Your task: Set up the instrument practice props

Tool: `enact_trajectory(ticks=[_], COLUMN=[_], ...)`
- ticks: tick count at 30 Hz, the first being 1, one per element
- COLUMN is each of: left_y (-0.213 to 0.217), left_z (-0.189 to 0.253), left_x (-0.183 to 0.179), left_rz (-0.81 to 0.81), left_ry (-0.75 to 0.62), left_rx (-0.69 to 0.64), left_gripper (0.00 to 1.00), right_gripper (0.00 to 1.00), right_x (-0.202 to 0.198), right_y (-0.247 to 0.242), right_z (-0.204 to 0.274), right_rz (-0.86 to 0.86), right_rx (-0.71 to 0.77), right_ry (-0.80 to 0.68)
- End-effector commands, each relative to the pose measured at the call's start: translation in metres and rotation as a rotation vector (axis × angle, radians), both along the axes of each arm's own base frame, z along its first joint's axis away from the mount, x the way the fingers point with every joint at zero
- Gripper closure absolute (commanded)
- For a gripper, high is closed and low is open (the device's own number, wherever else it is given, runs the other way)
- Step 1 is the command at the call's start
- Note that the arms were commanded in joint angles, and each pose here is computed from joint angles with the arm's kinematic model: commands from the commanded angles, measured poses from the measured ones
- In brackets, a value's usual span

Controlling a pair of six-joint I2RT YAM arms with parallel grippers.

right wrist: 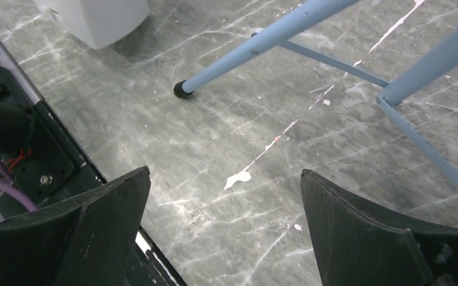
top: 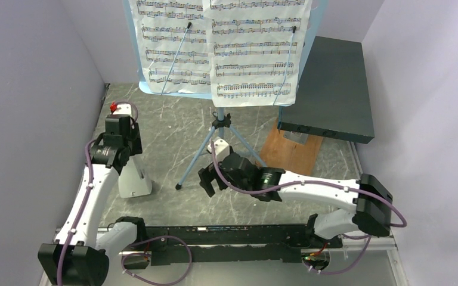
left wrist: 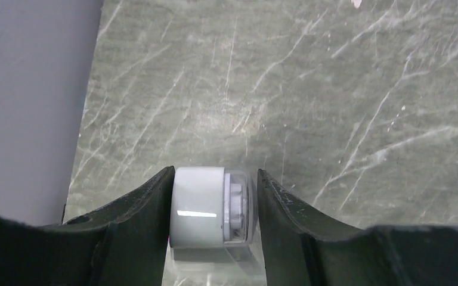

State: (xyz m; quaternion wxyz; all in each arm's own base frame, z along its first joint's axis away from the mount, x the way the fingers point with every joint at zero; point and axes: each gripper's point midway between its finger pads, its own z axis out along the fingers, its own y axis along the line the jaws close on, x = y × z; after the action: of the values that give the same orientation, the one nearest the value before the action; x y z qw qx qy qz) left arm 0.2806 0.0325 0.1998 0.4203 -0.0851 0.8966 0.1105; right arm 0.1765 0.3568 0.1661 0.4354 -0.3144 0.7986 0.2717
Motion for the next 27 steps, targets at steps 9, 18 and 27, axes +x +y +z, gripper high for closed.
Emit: enact_trajectory(ticks=[9,18,27], left_y=[-0.008,-0.019,-0.024], left_z=[-0.007,-0.001,0.007], left_x=[-0.018,-0.034,-0.037], left_rz=[0.023,-0.015,-0.058], left_ry=[-0.118,-0.132,-0.17], left_rx=[-0.093,-0.154,-0.161], left_gripper=[0.94,0.58,0.2], right_gripper=[0.17,0.36,0.47], right_x=[0.016,0.046,0.064], right_y=[0.068,0.08,0.098], right_z=[0.003,-0.024,-0.036], right_rz=[-0.165,-0.369,-0.468], right_rx=[0.173,0.188,0.211], right_ry=[0.114,0.124,0.115])
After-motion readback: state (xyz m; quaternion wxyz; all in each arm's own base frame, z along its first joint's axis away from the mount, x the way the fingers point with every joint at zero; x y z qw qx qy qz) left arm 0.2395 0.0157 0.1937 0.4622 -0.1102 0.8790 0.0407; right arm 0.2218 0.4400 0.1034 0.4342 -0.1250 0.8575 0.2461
